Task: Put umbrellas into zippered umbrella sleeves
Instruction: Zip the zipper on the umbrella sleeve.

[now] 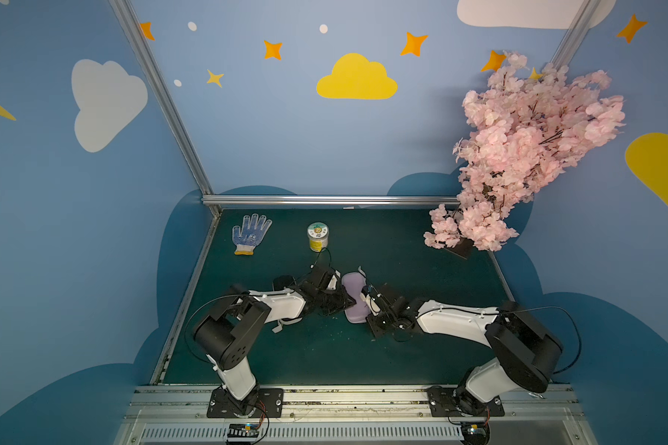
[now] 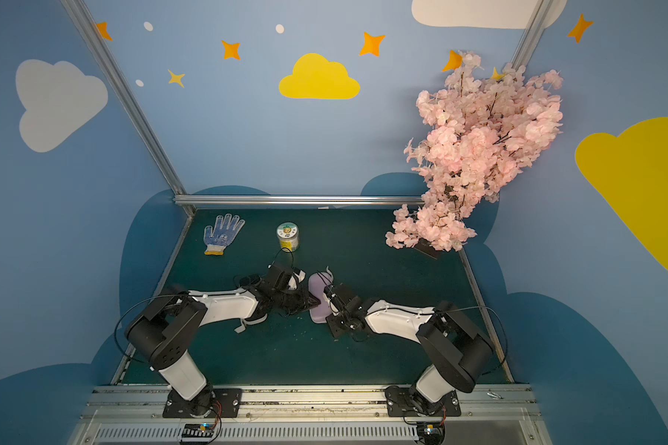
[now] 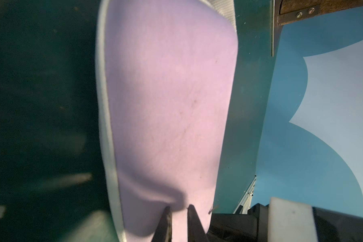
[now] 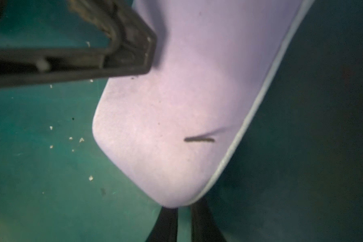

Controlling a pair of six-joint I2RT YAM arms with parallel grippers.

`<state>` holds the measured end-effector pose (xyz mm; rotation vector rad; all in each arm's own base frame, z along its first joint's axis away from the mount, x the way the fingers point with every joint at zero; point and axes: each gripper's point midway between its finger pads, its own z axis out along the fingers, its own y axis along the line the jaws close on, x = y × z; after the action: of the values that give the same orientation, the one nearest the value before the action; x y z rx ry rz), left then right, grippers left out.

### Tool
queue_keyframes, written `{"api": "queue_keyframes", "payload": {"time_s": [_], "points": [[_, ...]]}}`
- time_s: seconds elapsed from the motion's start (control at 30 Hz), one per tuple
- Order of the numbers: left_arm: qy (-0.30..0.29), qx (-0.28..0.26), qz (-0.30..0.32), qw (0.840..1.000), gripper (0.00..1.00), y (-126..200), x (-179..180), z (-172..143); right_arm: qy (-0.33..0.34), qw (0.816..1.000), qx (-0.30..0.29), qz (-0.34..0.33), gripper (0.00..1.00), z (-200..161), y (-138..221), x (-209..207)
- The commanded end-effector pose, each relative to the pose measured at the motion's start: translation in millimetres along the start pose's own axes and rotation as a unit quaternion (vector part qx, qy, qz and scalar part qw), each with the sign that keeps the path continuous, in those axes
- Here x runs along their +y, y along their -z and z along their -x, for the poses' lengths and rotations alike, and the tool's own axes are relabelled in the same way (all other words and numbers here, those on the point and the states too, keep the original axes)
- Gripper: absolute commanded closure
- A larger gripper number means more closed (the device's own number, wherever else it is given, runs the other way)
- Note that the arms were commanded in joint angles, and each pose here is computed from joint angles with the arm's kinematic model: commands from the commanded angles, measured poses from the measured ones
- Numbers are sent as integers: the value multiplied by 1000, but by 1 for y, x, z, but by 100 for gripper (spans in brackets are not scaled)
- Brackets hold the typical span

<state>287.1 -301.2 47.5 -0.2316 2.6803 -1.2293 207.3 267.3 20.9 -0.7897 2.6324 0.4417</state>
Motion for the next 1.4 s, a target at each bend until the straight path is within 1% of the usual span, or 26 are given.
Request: {"api": "queue_keyframes", "payload": {"time_s": [0.0,0.13,0.3,0.37,0.47,0.57,0.67,0.73,0.8,0.9,1.03,1.1,1.2,1.37], "points": [[62,13,112,992,83,-12,72,-23,1,1000,-25,-10,93,15,13,8],[81,12,103,991,83,-22,70,-25,22,999,-27,-11,100,17,16,20],[91,5,95,991,83,-30,62,-21,54,998,-23,-8,100,19,14,34],[91,0,90,992,83,-30,57,-18,64,998,-19,-18,100,18,13,34],[89,3,81,993,82,-26,49,-19,40,999,-9,-37,100,14,9,20],[78,5,62,995,80,-12,38,-15,10,1000,5,-27,100,6,5,6],[31,9,45,998,74,13,17,-6,1,1000,15,-23,100,-5,3,-1],[-7,9,48,999,66,29,6,-1,4,1000,18,-23,100,-10,4,-3],[-29,13,49,998,59,40,4,1,3,1000,17,-21,100,-14,6,-5],[-40,26,64,997,49,39,20,-6,-4,1000,18,-18,100,-16,6,-10],[-37,53,48,997,42,17,24,-17,-14,1000,14,-8,100,-14,6,-13],[-28,61,26,997,41,4,20,-20,-20,1000,10,-3,100,-11,7,-13],[-21,66,6,998,43,-9,14,-23,-25,1000,5,0,100,-7,9,-14],[7,81,-23,996,55,-23,7,-38,-38,999,2,-12,100,-7,15,-19]]}}
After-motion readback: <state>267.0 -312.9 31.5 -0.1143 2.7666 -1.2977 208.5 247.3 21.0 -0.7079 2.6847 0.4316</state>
